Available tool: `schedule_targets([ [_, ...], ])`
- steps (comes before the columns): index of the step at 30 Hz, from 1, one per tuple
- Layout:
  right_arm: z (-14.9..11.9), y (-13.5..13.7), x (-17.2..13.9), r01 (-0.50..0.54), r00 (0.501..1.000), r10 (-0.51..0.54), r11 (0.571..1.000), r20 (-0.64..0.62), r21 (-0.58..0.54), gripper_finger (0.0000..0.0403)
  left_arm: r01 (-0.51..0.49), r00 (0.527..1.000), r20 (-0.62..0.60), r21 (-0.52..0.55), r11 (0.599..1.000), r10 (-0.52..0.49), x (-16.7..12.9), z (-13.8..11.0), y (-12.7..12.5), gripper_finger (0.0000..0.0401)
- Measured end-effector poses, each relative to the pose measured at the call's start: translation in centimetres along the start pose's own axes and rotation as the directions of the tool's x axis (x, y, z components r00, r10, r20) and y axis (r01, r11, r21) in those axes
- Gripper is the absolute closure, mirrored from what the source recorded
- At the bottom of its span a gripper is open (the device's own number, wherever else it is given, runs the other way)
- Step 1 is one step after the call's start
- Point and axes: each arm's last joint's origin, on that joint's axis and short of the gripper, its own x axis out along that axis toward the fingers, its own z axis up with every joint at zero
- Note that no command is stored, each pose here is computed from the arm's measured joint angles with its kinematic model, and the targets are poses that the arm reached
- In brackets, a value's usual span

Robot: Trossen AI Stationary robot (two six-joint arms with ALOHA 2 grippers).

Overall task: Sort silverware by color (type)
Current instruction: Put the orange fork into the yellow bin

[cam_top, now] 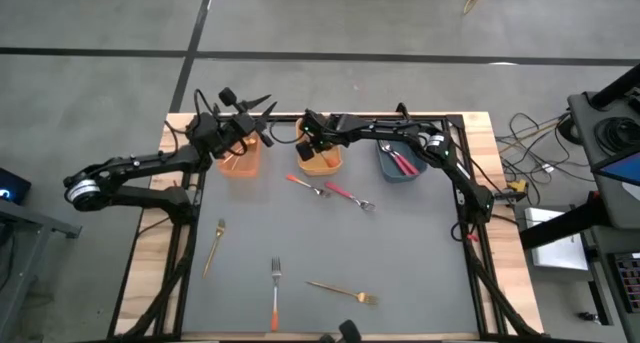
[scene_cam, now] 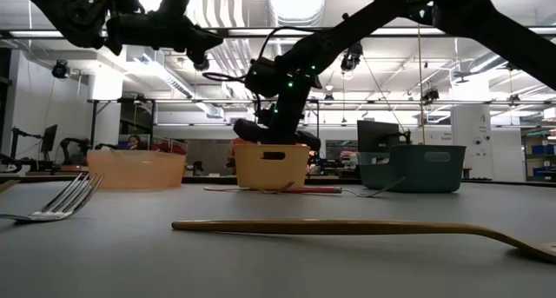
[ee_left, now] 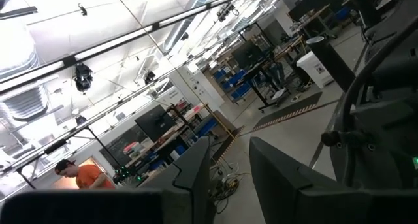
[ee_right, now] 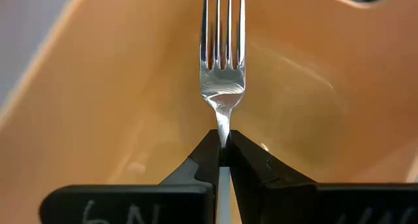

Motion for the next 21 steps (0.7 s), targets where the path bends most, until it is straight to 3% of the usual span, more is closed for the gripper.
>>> schedule_targets([
  [21,-0.31,-0.07,0.67,0.011,1.000,-0.011,1.000,-0.015,0.012,0.0385,0.000,1.000,-0.011,-0.038,0.999,-0.001,0.06,-0.53,0.48,0.0310],
])
